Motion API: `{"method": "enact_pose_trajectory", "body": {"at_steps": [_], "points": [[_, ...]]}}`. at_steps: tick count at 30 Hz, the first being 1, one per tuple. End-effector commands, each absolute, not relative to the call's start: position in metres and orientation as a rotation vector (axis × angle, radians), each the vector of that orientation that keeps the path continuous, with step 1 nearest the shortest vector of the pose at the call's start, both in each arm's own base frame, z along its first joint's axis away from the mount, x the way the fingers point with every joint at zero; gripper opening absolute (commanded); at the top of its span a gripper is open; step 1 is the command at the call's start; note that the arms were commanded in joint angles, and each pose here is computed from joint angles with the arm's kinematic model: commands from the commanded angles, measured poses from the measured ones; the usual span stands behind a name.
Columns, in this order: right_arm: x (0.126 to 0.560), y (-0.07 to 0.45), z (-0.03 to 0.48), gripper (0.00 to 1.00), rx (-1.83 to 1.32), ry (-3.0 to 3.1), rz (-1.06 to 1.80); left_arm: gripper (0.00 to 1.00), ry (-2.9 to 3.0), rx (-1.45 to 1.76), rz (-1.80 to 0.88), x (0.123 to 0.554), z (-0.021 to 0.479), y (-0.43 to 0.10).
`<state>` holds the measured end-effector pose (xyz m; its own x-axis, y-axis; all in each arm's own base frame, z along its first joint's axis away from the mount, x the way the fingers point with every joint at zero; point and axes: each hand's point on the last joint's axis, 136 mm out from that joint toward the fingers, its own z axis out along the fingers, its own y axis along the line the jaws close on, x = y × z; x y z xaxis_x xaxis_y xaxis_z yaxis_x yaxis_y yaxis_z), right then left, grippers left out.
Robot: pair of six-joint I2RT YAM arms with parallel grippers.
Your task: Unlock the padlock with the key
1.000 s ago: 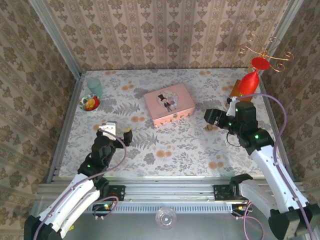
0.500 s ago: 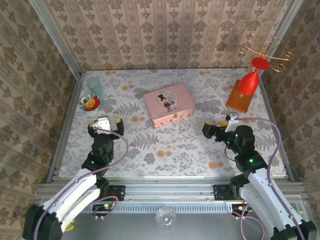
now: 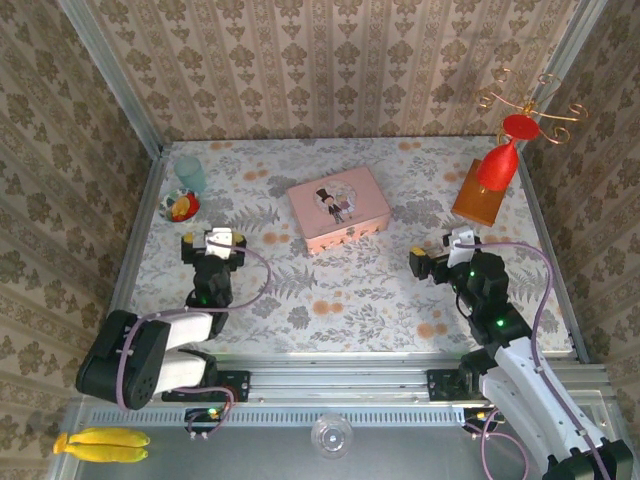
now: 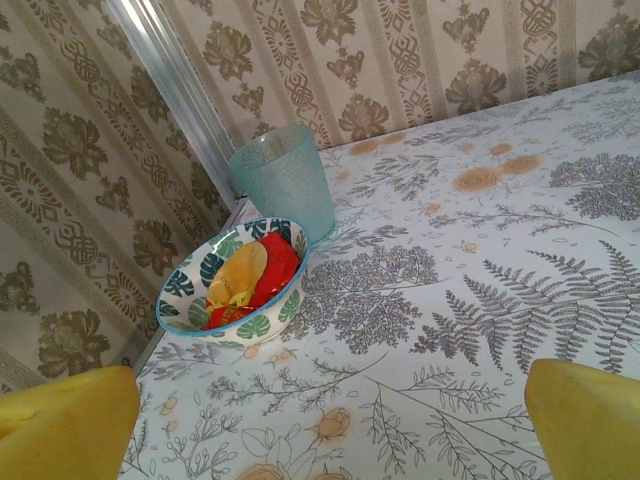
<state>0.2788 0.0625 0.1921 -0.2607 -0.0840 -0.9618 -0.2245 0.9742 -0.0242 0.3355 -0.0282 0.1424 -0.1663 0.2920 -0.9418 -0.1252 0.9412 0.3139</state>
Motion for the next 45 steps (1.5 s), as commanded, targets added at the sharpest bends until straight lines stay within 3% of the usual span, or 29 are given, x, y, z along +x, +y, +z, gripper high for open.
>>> {"method": "enact_pose_trajectory", "body": {"at_steps": [1, 26, 45], "points": [[0.283, 0.052, 0.194, 1.0, -0.232, 1.793, 0.03, 1.0, 1.646, 0.144, 0.317, 0.341, 0.154, -0.033], [0.3, 0.036, 0.173, 1.0, -0.139, 1.812, -0.065, 1.0, 1.859, 0.0, 0.253, 0.396, 0.102, 0.01], [0.345, 0.012, 0.137, 1.0, -0.018, 1.838, -0.15, 1.0, 1.856, 0.041, 0.232, 0.395, 0.101, 0.004]]}}
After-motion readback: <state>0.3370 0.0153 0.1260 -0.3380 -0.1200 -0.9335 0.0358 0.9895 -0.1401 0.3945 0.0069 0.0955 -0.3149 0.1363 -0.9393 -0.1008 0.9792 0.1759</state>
